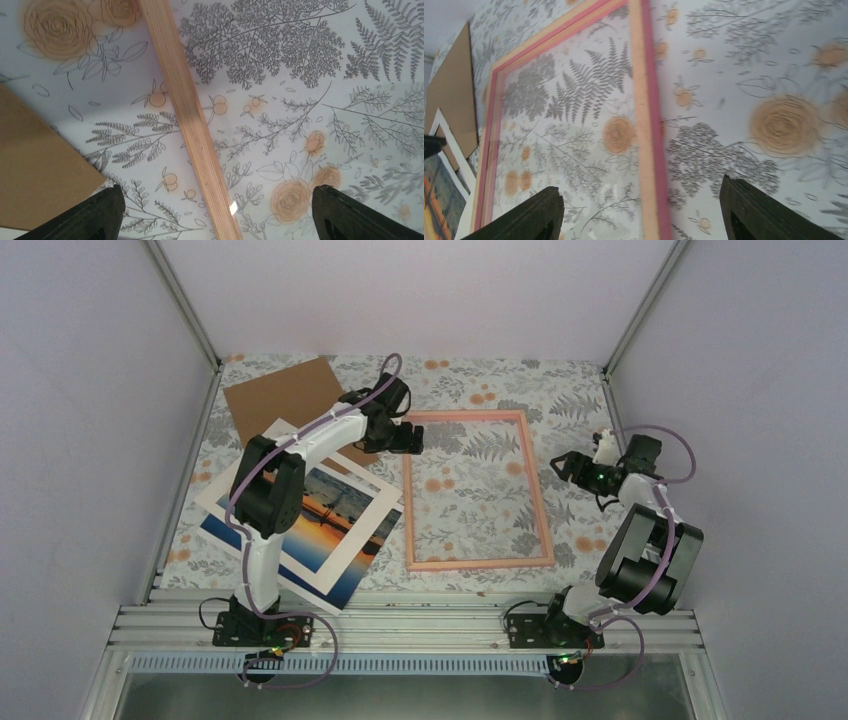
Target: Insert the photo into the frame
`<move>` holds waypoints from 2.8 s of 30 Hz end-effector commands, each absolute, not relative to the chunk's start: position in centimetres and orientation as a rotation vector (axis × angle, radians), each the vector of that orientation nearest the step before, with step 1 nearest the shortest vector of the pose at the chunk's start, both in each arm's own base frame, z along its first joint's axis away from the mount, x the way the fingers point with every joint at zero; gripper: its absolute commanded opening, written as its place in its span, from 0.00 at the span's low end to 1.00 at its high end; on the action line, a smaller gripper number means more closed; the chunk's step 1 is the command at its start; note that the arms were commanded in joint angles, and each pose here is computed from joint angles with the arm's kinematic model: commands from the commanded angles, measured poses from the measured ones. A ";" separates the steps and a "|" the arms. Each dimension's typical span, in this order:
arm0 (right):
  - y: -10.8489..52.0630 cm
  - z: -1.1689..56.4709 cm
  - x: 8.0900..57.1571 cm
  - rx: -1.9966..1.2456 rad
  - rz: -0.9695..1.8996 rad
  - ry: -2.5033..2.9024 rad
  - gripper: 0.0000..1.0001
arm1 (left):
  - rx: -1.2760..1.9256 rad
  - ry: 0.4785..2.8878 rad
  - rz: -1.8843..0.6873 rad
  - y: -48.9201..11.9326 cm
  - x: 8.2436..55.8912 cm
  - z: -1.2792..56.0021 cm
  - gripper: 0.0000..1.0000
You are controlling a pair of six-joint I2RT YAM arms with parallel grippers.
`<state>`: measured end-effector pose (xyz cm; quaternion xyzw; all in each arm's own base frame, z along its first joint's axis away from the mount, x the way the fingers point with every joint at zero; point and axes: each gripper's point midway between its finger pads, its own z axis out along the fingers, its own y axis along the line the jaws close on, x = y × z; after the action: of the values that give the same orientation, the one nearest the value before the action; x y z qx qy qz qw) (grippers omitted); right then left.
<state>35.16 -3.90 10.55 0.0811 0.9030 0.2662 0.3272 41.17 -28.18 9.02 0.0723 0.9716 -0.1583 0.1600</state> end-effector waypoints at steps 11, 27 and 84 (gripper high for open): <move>-3.0 9.7 34.8 0.125 0.631 2.393 0.78 | 0.344 2.812 -0.120 -27.7 42.1 2.7 0.57; -3.5 8.5 36.1 0.163 0.645 2.417 0.76 | 0.331 2.711 -0.343 -31.8 46.7 2.9 0.45; 42.7 10.0 28.8 -1.337 0.964 2.022 0.70 | -0.723 2.507 -0.616 18.7 25.8 4.1 0.89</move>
<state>27.51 41.90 9.02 -0.4854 0.7611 0.3616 0.2331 24.62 17.50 5.71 -0.2341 0.9193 -0.2319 0.2155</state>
